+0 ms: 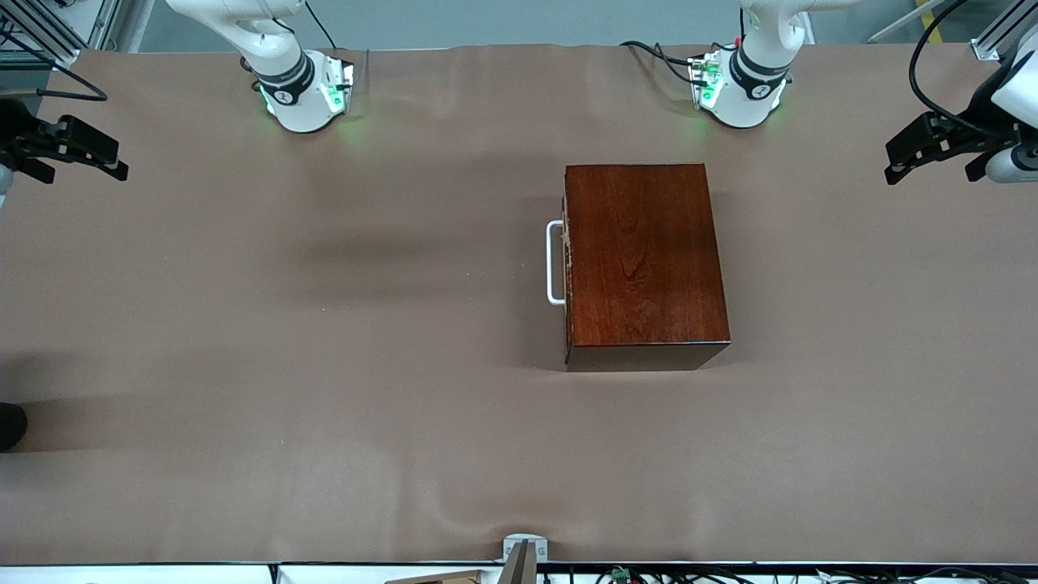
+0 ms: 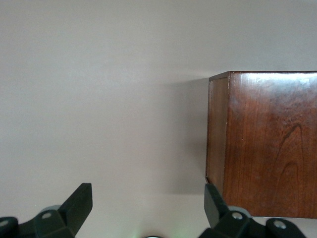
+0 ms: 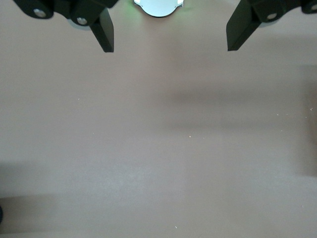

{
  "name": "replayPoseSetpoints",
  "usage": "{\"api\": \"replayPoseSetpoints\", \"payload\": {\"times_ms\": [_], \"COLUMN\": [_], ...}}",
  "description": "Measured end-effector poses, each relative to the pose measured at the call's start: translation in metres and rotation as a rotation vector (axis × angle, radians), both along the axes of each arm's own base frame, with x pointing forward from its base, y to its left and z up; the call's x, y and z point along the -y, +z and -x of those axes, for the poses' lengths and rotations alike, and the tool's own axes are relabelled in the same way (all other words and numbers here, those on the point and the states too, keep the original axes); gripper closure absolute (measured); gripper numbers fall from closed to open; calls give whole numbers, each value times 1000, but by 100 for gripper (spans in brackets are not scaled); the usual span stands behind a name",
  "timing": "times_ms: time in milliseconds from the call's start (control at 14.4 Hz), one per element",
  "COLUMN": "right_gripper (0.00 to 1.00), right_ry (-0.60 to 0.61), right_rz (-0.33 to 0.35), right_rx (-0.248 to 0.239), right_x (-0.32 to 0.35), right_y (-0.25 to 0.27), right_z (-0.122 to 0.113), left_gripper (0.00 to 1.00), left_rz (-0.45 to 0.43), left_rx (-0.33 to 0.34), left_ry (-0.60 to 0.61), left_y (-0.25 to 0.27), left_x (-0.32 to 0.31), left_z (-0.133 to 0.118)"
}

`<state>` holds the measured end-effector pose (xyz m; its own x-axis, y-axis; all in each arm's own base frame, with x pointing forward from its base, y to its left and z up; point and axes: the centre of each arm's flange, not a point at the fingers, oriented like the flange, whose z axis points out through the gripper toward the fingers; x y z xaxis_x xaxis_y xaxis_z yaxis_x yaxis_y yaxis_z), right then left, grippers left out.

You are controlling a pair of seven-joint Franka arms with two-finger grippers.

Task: Open drawer, take yellow block, close drawer

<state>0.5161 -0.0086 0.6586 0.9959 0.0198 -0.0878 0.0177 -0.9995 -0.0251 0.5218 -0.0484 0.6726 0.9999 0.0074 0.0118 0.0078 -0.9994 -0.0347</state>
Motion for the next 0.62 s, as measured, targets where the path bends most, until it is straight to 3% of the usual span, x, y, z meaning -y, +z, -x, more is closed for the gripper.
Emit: {"api": "replayPoseSetpoints", "payload": {"times_ms": [623], "right_gripper": [0], "right_ry": [0], "right_rz": [0], "right_rx": [-1], "right_x": [0], "right_y": [0], "right_z": [0], "left_gripper": [0], "left_rz": [0], "left_rx": [-2], "left_ry": [-10], "left_y": [-1], "left_x": [5], "left_z": [0]}}
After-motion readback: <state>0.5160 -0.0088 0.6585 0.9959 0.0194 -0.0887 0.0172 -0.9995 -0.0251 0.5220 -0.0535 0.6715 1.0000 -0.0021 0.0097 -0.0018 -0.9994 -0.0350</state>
